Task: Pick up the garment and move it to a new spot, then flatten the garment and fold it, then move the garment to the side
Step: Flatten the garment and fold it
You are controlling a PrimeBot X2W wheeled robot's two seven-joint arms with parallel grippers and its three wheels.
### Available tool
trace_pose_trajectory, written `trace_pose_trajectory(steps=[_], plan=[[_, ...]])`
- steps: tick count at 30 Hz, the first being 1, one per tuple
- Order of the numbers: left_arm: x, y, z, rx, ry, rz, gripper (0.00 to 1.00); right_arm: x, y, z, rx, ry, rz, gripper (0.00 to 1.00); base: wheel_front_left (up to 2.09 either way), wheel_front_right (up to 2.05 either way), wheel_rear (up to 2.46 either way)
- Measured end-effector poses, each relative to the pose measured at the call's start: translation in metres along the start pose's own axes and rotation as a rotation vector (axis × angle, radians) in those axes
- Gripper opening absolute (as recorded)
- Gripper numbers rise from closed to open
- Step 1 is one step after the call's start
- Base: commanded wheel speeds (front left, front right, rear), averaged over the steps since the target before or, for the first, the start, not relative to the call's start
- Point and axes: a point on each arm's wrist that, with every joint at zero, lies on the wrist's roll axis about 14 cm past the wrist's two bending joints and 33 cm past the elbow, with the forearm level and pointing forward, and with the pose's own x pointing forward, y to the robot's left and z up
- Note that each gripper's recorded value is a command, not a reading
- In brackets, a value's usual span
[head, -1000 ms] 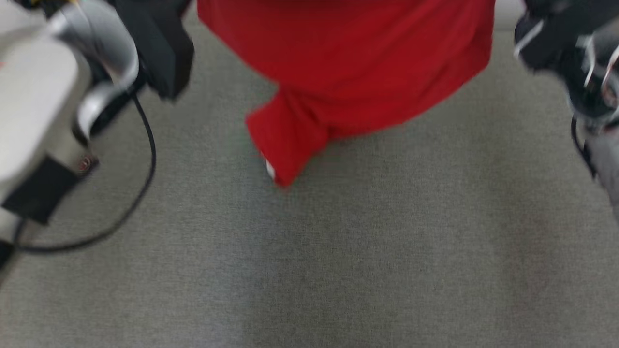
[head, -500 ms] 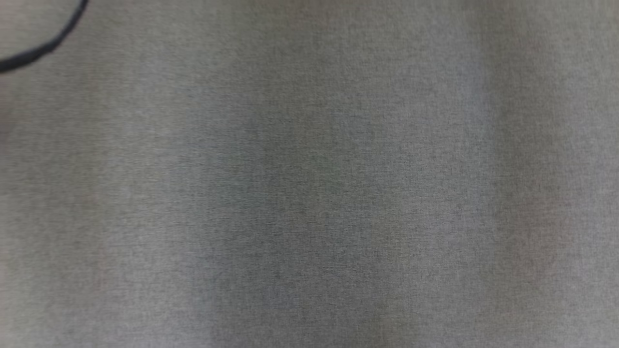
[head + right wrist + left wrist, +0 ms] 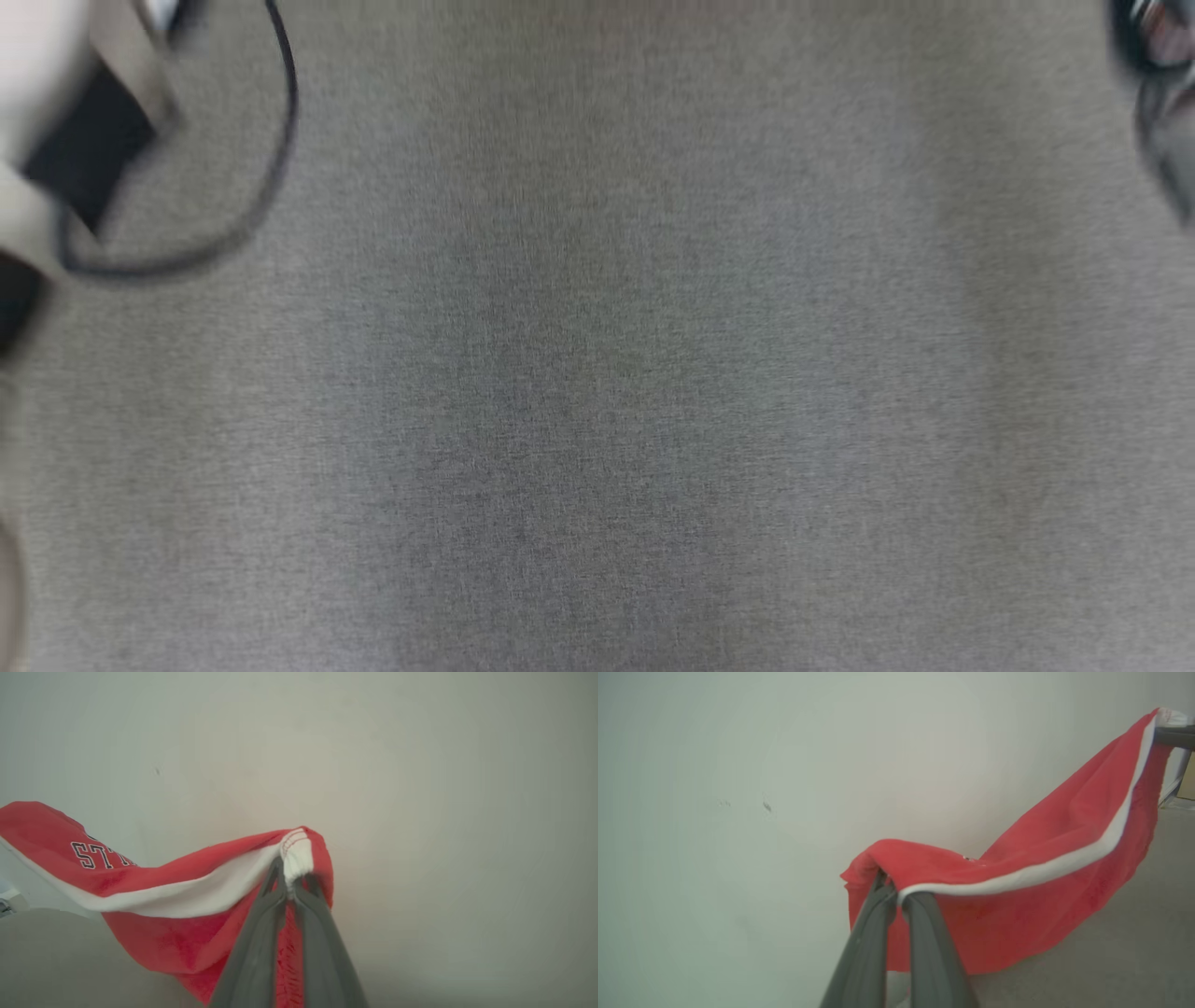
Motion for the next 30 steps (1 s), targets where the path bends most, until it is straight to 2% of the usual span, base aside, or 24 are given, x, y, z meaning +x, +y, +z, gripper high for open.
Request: trace_pose_trajectory(steps=[8,14,16,20,30], plan=[[-0.065,-0.044,-0.065,-0.143,0.104,0.017,0.0,-0.082,0.022,-0.057,0.092,0.13,0.035,0.0,0.0,0.0,0.0],[-0.131,-0.1,-0.106,-0.192,0.224,-0.01,0.0,-0.151,0.04,-0.09,0.148,0.235,0.044,0.0,0.0,0.0,0.0],[-0.153,-0.116,-0.115,-0.191,0.26,-0.023,0.0,-0.172,0.045,-0.099,0.173,0.261,0.038,0.0,0.0,0.0,0.0],[-0.196,-0.128,-0.127,-0.184,0.319,0.008,0.0,-0.208,0.057,-0.111,0.217,0.294,0.026,0.0,0.0,0.0,0.0],[-0.288,-0.176,-0.142,-0.263,0.425,0.072,0.0,-0.296,0.1,-0.149,0.305,0.392,0.007,0.0,0.0,0.0,0.0]])
